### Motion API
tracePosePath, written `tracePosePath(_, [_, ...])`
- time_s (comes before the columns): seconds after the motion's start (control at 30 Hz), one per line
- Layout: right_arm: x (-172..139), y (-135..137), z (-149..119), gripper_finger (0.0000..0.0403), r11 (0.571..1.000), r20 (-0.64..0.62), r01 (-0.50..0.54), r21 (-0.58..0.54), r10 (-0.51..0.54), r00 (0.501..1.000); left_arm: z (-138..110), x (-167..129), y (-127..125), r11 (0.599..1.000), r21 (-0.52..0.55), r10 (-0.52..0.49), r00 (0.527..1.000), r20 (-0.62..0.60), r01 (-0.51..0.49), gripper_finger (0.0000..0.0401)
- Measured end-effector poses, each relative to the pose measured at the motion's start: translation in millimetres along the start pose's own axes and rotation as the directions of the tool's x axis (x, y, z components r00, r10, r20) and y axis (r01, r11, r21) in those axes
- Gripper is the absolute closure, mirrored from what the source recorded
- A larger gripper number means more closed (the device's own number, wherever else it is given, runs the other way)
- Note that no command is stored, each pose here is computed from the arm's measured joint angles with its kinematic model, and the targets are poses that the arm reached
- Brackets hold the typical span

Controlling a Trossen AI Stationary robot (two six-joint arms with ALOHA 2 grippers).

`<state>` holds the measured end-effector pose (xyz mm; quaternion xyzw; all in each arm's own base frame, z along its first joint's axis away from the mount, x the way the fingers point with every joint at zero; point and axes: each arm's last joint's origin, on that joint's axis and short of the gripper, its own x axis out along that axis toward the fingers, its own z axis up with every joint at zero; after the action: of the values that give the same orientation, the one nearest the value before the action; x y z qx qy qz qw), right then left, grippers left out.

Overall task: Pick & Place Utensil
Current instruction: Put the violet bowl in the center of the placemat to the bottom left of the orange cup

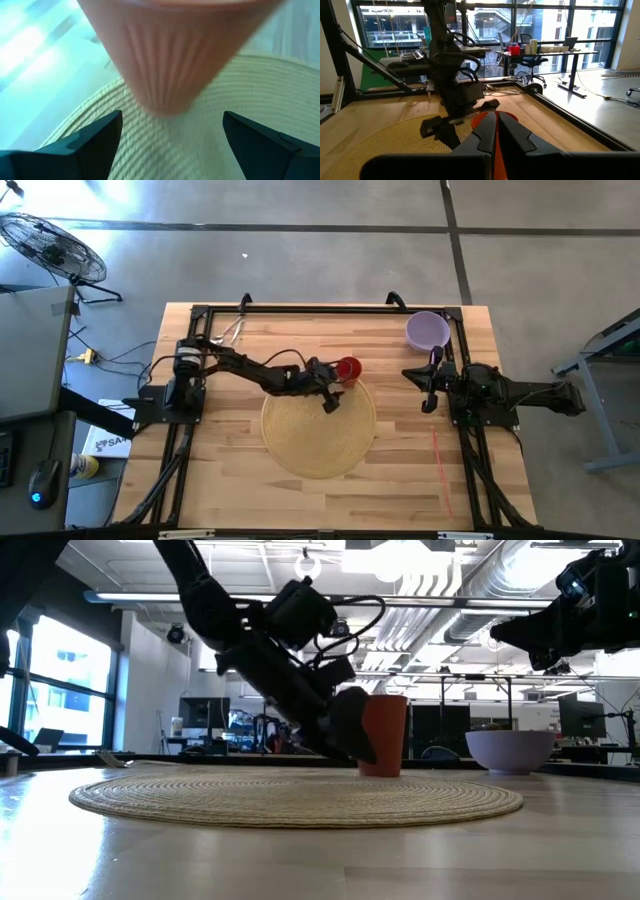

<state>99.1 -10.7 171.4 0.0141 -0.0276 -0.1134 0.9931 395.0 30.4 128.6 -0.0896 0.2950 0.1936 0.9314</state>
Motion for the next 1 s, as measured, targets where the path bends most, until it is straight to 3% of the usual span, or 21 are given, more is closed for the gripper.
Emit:
tracePosePath(0.3, [0, 0, 0, 0.0391, 1.0, 0.0, 0.0, 0.0, 0.0, 1.0, 14, -49, 10, 0.996, -0.037, 0.075, 0.98, -0.187, -0.083, 0.0061])
tracePosePath(0.4, [0, 0, 0, 0.0391, 1.0, 0.0, 0.0, 0.0, 0.0, 1.0, 16, -73, 12, 0.988, -0.016, 0.145, 0.96, -0.239, -0.153, 0.0061])
tracePosePath(0.53, [0, 0, 0, 0.0391, 1.0, -0.001, 0.0, 0.0, 0.0, 1.0, 24, -101, 7, 0.966, 0.008, 0.256, 0.949, -0.186, -0.259, 0.0061])
tracePosePath(0.8, [0, 0, 0, 0.0391, 1.0, -0.005, 0.0, -0.001, 0.0, 1.0, 29, -129, 6, 0.958, 0.049, 0.287, 0.946, -0.149, -0.282, 0.0062])
tracePosePath(1.0, [0, 0, -1, 0.0391, 1.0, -0.006, 0.0, -0.001, 0.0, 1.0, -2, -135, 25, 0.963, -0.011, 0.268, 0.958, -0.106, -0.271, 0.0062])
